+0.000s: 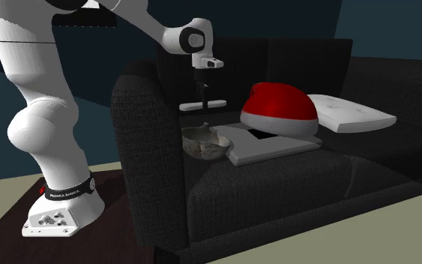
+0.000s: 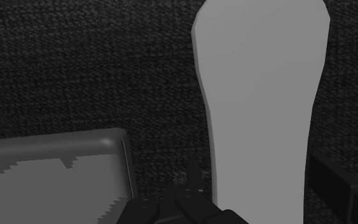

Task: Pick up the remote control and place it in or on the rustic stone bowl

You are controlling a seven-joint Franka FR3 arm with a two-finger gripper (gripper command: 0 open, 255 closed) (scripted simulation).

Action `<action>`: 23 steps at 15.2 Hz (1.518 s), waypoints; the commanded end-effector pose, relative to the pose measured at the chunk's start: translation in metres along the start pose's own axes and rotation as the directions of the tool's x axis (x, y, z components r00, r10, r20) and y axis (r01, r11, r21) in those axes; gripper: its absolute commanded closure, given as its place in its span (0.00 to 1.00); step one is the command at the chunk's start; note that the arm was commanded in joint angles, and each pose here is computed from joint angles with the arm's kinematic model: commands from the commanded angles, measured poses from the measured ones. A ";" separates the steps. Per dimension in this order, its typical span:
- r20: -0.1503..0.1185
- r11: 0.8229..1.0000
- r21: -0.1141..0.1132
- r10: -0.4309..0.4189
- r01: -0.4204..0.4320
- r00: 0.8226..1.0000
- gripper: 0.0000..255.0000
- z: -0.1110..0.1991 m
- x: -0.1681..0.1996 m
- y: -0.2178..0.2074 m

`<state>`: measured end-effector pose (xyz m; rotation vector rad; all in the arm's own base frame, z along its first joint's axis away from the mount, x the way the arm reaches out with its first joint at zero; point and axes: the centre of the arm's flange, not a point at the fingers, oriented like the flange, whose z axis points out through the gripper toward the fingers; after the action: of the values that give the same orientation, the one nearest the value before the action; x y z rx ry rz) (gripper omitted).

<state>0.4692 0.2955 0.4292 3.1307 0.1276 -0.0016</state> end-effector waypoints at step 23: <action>0.000 1.000 0.000 0.000 0.000 1.000 1.00 -0.086 -0.035 0.100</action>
<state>0.4479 0.2069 0.5165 3.1298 0.1251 -0.0023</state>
